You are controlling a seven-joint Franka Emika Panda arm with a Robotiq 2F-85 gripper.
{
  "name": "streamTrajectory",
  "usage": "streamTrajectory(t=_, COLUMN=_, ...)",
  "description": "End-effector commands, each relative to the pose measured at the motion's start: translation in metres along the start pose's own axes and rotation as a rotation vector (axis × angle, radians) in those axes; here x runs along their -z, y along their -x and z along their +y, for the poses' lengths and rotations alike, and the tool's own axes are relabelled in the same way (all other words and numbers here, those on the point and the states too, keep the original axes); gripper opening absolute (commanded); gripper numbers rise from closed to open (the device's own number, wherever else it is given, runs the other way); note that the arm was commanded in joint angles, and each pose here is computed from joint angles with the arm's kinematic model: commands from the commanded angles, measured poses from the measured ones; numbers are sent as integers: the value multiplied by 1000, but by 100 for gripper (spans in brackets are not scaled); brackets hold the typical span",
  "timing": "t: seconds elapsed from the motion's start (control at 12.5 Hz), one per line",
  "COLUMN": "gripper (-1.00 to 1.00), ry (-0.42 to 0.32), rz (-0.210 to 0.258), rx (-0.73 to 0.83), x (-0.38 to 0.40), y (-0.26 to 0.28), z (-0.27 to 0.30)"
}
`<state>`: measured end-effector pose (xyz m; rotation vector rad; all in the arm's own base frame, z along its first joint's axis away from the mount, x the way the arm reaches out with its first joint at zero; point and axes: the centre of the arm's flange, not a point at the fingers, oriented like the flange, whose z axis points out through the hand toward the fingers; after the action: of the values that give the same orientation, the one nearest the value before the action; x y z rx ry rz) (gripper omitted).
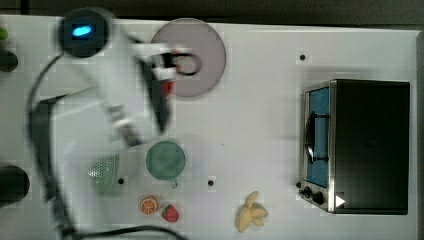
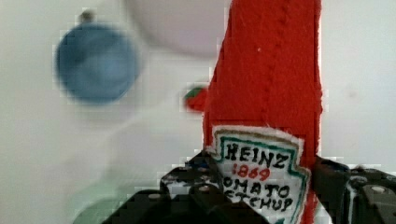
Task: Pick ketchup from strainer and place it on the table
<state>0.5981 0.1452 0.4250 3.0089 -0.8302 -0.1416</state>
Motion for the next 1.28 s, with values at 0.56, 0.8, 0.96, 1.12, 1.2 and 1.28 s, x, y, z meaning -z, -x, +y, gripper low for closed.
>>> streamTrajectory(t=0.56, gripper=18, ry=64, rz=-19, rx=107, x=-45, y=-66, z=120)
streamTrajectory(t=0.8, gripper=18, ry=33, rz=9, rx=99, x=-100, y=-60, z=134)
streamTrajectory(t=0.96, gripper=18, ry=25, rz=6, rx=103, x=-136, y=-48, z=143)
streamTrajectory(t=1.12, gripper=18, ry=38, rz=1, rx=125, x=-167, y=-36, z=151)
streamTrajectory(t=1.2, gripper=24, ry=47, rz=-4, rx=141, x=-181, y=-31, z=154)
streamTrajectory(t=1.28, gripper=43, ry=55, rz=-10, rx=156, x=-194, y=-26, z=155)
